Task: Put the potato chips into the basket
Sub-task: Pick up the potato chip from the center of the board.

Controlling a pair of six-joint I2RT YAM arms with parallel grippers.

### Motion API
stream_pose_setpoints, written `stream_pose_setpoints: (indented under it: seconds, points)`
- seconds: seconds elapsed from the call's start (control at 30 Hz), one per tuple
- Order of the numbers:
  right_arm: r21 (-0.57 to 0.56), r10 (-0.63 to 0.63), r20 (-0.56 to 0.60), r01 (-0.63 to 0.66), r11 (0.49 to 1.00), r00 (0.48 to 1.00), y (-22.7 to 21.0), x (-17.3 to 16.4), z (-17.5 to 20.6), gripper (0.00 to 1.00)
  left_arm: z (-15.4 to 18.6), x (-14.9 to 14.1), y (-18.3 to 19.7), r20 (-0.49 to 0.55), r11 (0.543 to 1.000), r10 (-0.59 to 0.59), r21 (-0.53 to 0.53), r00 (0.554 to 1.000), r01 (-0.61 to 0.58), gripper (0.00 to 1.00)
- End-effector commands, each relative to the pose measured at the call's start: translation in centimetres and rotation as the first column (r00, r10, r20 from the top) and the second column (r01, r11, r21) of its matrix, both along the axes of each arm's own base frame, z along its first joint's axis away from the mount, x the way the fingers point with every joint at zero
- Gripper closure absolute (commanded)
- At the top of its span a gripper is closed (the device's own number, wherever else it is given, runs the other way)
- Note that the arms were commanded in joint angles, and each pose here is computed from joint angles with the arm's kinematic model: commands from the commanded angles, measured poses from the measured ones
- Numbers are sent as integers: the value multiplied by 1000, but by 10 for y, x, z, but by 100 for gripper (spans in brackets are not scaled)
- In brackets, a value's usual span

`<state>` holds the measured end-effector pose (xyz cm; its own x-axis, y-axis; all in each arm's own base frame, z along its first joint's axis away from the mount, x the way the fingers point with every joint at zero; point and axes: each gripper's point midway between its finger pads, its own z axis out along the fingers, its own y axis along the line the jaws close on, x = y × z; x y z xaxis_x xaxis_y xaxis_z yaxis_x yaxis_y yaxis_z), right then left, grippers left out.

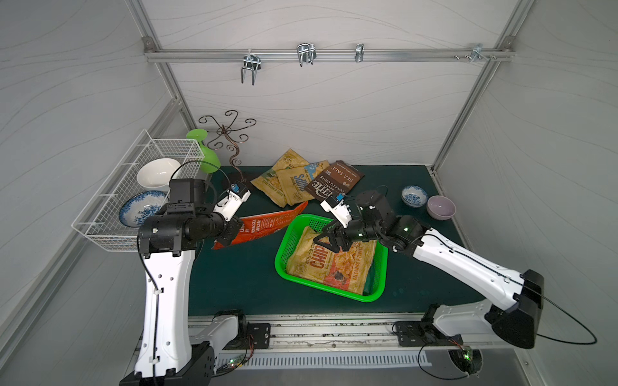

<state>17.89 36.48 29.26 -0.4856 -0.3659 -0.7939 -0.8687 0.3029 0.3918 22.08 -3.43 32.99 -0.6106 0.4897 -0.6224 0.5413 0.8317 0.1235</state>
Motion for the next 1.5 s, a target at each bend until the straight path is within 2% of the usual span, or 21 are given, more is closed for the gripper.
stream_pose_setpoints:
  seconds: [0.0, 0.4, 0.8, 1.03, 1.3, 1.47]
  points:
    - [27, 55, 59, -56, 998, 997, 3, -1, 18, 36, 28, -11, -20, 72, 993, -81, -80, 994, 87, 100]
    - [63, 97, 200, -111, 992, 975, -15, -13, 61, 36, 50, -26, -42, 82, 968, -160, -183, 984, 173, 100]
    - [85, 77, 325, -110, 990, 943, -42, -26, 95, 35, 57, -25, -48, 119, 957, -180, -207, 976, 202, 100]
    - [50, 128, 282, -148, 988, 951, -26, -26, 90, 35, 57, -30, -53, 116, 947, -201, -230, 973, 224, 100]
    - [12, 212, 226, -220, 975, 951, -6, -42, 69, 40, 56, -33, -54, 115, 945, -210, -230, 971, 232, 100]
    - [-28, 206, 233, -206, 978, 950, -2, -44, 52, 46, 56, -35, -55, 118, 944, -216, -230, 969, 238, 100]
